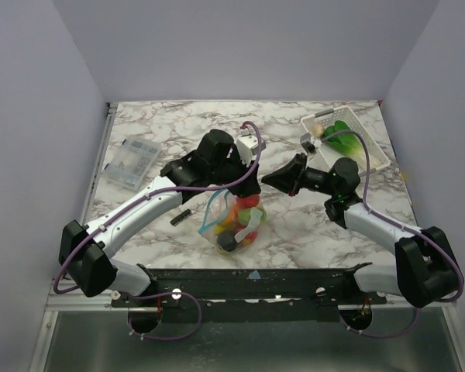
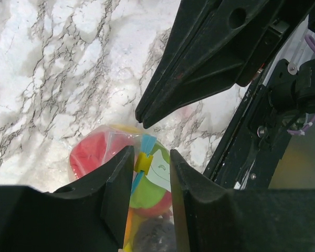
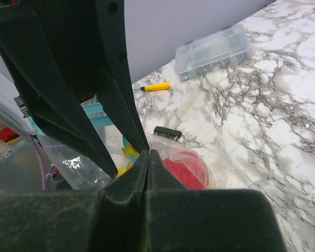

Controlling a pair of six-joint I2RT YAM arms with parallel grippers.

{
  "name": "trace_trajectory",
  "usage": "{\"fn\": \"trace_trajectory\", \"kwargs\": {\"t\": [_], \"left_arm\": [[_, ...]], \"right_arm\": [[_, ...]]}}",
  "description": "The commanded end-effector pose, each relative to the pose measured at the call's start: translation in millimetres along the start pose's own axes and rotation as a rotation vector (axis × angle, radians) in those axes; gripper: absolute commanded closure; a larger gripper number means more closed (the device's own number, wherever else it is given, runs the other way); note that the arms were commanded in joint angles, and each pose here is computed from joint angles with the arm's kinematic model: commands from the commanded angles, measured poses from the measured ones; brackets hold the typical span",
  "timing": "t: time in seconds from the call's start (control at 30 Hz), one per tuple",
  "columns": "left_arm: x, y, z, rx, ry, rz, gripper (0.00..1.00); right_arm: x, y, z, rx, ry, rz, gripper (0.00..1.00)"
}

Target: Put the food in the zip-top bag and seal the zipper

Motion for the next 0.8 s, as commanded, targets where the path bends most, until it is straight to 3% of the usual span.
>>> {"fn": "trace_trajectory", "kwargs": {"t": [0.0, 0.07, 0.17, 0.23, 0.33, 0.43, 0.77], "left_arm": [[0.5, 8.5, -2.4, 0.011, -0.007, -0.019, 0.71], [-2.1, 7.1, -0.7, 0.01, -0.011, -0.033, 0.89], [-4.8, 2.0, 2.5, 0.011, 0.007, -0.025, 0.99], [-6.0, 1.1, 1.7, 0.016, 0.014, -0.029, 1.0], [-6.9, 1.2, 1.1, 0.022, 0.021, -0.041, 1.0], [-8.8, 3.4, 0.7, 0.023, 0.033, -0.046, 1.0], [-15.6, 12.5, -19.3, 0.117, 0.036, -0.047, 1.0]], "right_arm": [[-3.0, 2.3, -5.5, 0.038, 0.04, 0.008, 1.0], [-0.7, 2.0, -10.5, 0.062, 0.047, 0.018, 1.0], [4.2, 2.1, -22.0, 0.111, 0.078, 0.065, 1.0], [8.6, 5.7, -21.8, 0.109, 0.138, 0.095, 0.94], [16.9, 15.7, -29.2, 0.179, 0.233, 0.135, 0.62], [23.2, 21.4, -21.7, 0.136, 0.307, 0.15, 0.48], [18.7, -4.2, 18.2, -0.246, 0.475, 0.059, 0.42]]}}
Point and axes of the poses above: each gripper's point midway between its finger pads, its own y axis back along the fingers, its own z axis along the line the jaws close on, x = y × z, the point moved 3 cm from there along y, back along the fingers, and after that the axes turned 15 degrees about y, right-handed, at the moved point
